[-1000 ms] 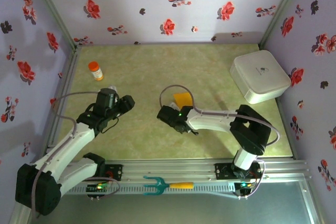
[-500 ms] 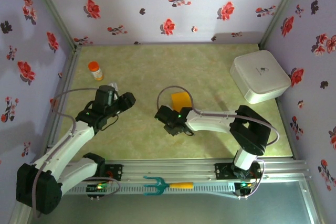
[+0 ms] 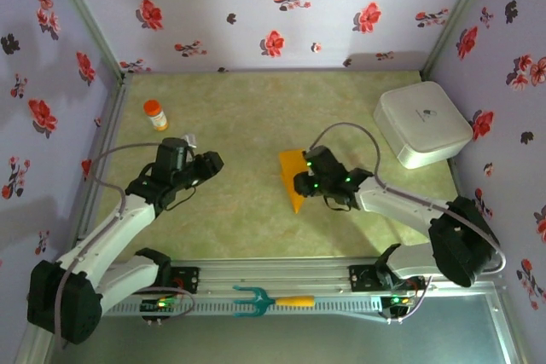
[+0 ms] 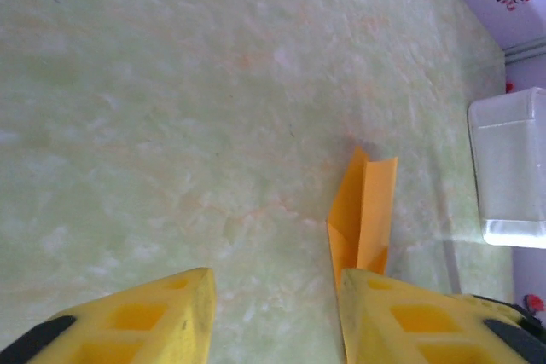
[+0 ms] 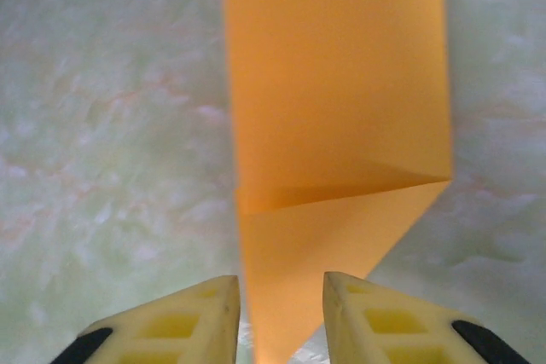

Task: Fold a paper plane with a square sheet of paper (pick it up from the middle)
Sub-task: Turn over the paper at the center of the table, then fold the wing for the fifth time at the center of the table.

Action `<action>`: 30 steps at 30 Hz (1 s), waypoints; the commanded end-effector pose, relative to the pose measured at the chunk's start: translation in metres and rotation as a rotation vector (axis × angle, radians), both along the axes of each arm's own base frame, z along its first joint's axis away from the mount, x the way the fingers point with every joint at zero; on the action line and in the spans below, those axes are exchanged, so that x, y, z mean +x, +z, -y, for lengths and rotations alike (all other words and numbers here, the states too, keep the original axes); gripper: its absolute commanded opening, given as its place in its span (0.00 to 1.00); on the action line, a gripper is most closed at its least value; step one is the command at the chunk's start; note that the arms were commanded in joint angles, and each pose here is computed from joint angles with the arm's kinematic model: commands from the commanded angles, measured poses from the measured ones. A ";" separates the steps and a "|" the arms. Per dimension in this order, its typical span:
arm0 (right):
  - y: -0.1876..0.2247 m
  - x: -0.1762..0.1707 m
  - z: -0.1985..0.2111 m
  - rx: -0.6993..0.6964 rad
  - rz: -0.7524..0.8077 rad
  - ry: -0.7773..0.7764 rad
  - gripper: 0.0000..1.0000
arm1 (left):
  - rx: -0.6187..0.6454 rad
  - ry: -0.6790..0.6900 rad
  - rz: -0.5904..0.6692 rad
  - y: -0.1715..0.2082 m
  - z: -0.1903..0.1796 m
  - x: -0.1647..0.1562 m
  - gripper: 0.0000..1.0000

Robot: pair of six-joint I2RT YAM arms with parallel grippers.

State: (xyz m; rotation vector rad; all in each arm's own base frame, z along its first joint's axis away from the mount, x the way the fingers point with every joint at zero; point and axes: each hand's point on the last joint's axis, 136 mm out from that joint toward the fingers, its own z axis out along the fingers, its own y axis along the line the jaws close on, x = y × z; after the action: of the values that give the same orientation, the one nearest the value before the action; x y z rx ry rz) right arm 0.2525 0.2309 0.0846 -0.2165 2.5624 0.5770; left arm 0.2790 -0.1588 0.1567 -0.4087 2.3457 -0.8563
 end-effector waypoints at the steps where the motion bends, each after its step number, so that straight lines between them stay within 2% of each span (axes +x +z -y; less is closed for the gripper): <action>1: 0.013 0.005 -0.023 0.260 -0.085 -0.009 0.22 | -0.059 -0.039 -0.019 -0.004 0.014 -0.001 0.39; 3: 0.009 0.012 -0.023 0.293 -0.125 -0.026 0.13 | -0.069 -0.054 -0.029 -0.007 0.020 -0.001 0.36; 5: 0.003 0.016 -0.023 0.298 -0.153 -0.037 0.11 | -0.078 -0.074 -0.037 -0.008 0.027 -0.001 0.35; 15: -0.043 0.016 -0.027 0.274 -0.282 -0.080 0.09 | -0.096 -0.171 -0.052 -0.017 0.060 0.000 0.30; 20: -0.071 0.007 -0.010 0.225 -0.385 -0.229 0.09 | -0.085 -0.227 -0.036 -0.015 0.080 0.001 0.31; 23: -0.076 0.000 -0.014 0.267 -0.416 -0.264 0.07 | -0.090 -0.257 -0.040 -0.018 0.099 0.003 0.31; 30: -0.075 -0.013 -0.014 0.252 -0.451 -0.351 0.07 | -0.080 -0.349 -0.092 -0.037 0.153 0.007 0.26</action>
State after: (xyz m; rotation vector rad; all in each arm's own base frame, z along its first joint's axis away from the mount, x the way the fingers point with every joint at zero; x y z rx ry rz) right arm 0.2508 0.2538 0.0180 0.3724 2.7785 0.9449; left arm 0.2797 -0.2885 0.1128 -0.1048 2.5389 -1.0576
